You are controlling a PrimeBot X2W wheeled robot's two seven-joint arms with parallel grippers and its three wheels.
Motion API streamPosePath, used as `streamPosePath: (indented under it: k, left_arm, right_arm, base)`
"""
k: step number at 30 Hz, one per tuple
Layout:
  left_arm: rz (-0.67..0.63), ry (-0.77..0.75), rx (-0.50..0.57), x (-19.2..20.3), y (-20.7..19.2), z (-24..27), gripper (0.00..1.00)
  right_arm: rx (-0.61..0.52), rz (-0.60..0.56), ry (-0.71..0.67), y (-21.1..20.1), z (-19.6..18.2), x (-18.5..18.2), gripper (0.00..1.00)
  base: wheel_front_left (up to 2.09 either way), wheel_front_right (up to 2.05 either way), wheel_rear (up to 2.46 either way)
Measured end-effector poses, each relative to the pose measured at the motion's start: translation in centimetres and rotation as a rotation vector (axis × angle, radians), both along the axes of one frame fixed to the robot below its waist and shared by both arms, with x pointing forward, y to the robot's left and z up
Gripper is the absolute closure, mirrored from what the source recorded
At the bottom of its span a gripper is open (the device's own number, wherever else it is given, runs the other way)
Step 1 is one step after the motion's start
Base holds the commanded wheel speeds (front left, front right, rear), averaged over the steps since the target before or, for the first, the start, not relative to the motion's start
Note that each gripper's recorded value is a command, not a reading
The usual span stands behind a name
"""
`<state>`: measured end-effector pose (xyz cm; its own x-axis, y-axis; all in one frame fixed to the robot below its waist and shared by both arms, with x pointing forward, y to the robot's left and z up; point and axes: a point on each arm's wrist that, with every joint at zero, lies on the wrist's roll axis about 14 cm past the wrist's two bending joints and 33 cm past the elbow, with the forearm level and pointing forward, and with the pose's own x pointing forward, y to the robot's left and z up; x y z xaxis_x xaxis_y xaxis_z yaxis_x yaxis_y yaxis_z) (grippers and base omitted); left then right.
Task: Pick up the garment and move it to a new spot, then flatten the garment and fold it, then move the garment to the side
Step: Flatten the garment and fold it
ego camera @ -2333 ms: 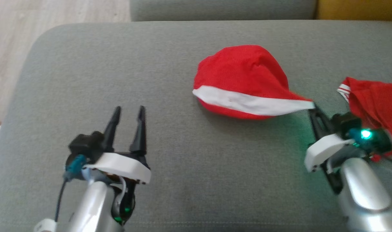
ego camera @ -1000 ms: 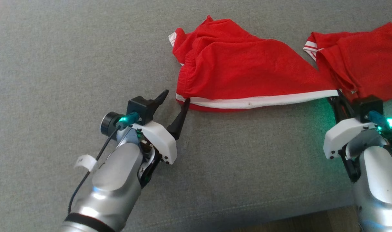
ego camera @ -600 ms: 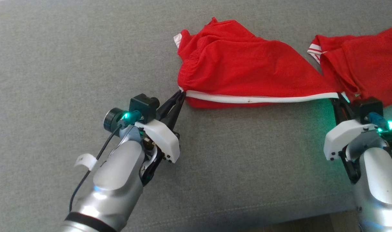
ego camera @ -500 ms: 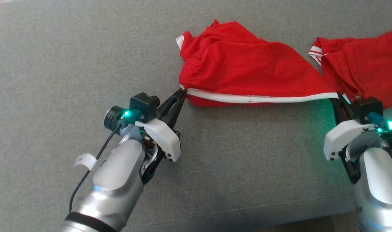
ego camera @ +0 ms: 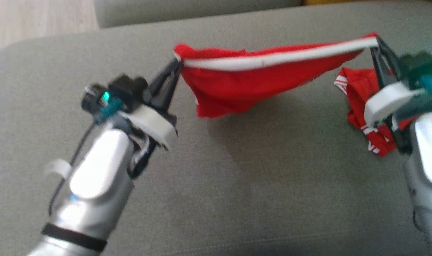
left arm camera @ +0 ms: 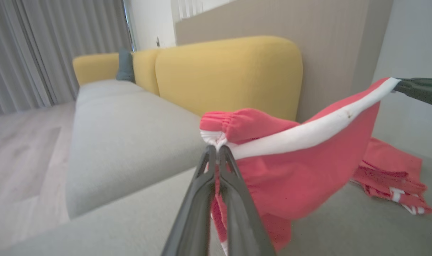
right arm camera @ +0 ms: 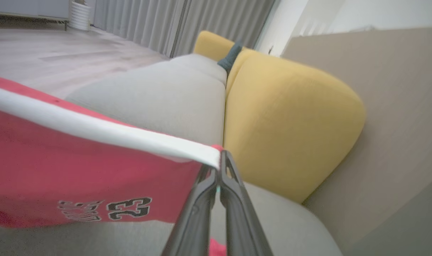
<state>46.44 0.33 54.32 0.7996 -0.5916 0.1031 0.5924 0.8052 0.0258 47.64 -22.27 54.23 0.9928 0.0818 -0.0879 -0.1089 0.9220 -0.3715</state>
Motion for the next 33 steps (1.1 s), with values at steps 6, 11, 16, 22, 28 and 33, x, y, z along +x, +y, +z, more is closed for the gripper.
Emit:
streamPosePath:
  k: [6, 11, 16, 22, 28, 33]
  left_arm:
    - [0.031, -0.213, 0.011, 0.3, 1.6, 9.9, 1.00]
    - [0.080, -0.308, 0.019, -1.3, 3.3, 15.1, 1.00]
    - [0.125, -0.324, -0.005, -3.2, 4.9, 17.3, 1.00]
    - [0.137, -0.269, 0.000, -4.1, 5.6, 16.6, 1.00]
    - [0.162, -0.185, 0.013, -1.3, 6.6, 15.9, 1.00]
    - [0.223, -0.169, -0.005, 4.8, 8.2, 17.6, 1.00]
  right_arm:
    - [-0.066, 0.083, -0.187, 2.3, 9.3, 0.6, 1.00]
    - [-0.085, 0.127, -0.259, 4.0, 13.6, -0.6, 1.00]
    - [-0.077, 0.147, -0.304, 4.8, 16.3, -2.1, 1.00]
    - [-0.062, 0.140, -0.270, 4.7, 15.6, -3.1, 1.00]
    - [-0.067, 0.159, -0.221, 5.5, 15.2, -1.0, 1.00]
    - [-0.113, 0.177, -0.241, 6.2, 17.4, 4.4, 1.00]
  base:
    - [0.00, 0.00, 0.00]
    - [0.00, 0.00, 0.00]
    - [0.00, 0.00, 0.00]
    - [0.00, 0.00, 0.00]
    - [0.00, 0.00, 0.00]
    - [0.00, 0.00, 0.00]
